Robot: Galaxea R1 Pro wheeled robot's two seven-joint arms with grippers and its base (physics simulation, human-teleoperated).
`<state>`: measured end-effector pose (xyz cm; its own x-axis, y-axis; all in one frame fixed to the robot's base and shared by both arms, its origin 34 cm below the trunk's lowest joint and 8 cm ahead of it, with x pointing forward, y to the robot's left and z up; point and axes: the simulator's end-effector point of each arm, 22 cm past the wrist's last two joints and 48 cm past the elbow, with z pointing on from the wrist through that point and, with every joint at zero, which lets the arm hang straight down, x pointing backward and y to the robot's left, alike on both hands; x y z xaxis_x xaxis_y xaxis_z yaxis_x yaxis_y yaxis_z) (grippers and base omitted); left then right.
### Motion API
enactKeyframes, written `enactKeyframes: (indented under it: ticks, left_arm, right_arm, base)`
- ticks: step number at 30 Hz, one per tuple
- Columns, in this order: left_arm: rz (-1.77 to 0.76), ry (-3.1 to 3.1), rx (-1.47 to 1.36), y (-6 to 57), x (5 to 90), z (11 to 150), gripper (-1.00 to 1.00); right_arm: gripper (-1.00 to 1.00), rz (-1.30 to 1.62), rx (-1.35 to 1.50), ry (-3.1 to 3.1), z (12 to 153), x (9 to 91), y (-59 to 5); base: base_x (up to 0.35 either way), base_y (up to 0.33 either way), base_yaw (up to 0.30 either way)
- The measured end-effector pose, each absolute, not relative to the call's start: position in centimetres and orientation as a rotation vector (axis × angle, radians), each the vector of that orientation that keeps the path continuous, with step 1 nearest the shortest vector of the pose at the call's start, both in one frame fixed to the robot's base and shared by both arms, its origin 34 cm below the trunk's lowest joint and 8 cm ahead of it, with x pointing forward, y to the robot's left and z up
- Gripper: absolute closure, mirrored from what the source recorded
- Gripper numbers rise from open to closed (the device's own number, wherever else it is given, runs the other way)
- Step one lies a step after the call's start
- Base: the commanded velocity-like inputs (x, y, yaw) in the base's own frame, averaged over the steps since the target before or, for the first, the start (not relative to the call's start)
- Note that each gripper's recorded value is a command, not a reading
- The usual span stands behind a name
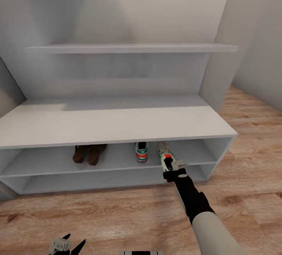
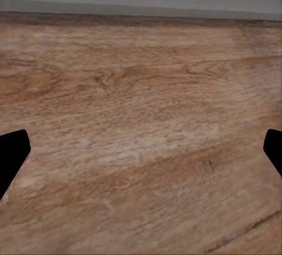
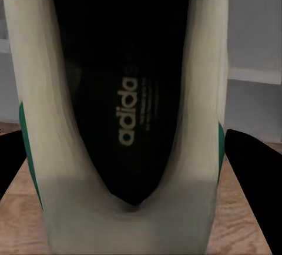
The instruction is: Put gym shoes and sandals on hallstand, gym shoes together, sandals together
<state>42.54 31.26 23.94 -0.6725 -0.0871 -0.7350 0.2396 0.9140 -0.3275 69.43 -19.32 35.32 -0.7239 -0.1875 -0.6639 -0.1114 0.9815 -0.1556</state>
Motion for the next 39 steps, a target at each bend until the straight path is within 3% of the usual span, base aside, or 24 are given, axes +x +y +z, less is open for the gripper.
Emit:
enactKeyframes:
  ticks: [21, 39]
  left_arm:
    - [-0.512, 2.252, 0.109, 31.3, 42.6, 24.0, -1.0]
    - [-0.512, 2.253, 0.108, 31.3, 42.6, 23.9, -1.0]
  right_arm:
    - [1.0, -0.141, -0.195, 2.36, 36.4, 70.1, -19.6]
    - [1.0, -0.127, -0.186, 2.361, 36.4, 70.2, -19.4]
  base:
    - [0.159, 0.08, 0.0]
    - [0.074, 0.007, 0.0]
